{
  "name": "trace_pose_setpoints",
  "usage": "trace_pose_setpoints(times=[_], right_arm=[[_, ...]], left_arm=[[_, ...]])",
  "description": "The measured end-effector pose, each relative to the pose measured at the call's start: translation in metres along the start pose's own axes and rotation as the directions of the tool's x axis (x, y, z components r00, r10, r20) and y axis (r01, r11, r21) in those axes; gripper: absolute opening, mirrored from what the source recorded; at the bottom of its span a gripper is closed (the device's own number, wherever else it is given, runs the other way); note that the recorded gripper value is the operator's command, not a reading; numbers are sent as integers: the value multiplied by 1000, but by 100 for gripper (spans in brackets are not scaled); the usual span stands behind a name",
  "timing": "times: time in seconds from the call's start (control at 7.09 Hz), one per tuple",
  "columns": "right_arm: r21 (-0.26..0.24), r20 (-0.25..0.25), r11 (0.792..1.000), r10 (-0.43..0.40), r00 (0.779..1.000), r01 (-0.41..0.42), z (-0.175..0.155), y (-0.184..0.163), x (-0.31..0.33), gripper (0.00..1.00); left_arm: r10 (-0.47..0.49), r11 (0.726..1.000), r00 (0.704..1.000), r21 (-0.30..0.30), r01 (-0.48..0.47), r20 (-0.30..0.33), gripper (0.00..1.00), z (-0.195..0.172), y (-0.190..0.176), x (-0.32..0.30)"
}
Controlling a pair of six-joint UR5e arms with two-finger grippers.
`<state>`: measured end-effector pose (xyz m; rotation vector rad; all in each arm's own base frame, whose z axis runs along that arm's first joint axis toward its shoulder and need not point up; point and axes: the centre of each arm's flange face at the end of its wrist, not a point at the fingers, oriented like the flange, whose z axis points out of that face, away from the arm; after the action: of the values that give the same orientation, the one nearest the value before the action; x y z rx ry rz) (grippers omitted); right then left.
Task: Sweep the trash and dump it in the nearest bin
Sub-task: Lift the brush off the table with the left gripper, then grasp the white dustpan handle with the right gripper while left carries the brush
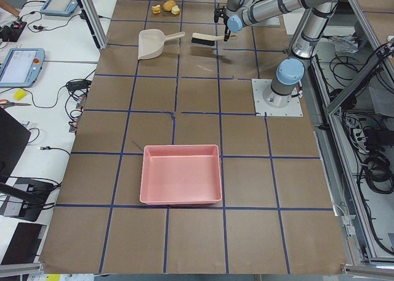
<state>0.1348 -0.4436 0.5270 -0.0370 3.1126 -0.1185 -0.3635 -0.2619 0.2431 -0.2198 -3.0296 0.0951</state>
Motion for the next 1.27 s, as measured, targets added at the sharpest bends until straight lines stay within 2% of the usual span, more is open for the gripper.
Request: trace_pose_setpoints(times=[0.42,0.7,0.99,1.27], right_arm=[[0,0,1000,-2,1000,2,0,0,0,100],[-2,0,1000,-7,1000,7,3,0,-2,100],[-1,3,1000,-11,1000,11,18,-8,-4,100],[-20,20,1000,-11,1000,11,48,-28,-9,100]], left_arm=[[2,1000,1000,23,-2,14,0,-26,4,-3],[8,1000,1000,7,-8,24,0,-64,4,-1],[23,1000,999,-7,-23,32,0,-102,-9,2],[42,999,999,18,-42,29,0,-125,-34,-14]])
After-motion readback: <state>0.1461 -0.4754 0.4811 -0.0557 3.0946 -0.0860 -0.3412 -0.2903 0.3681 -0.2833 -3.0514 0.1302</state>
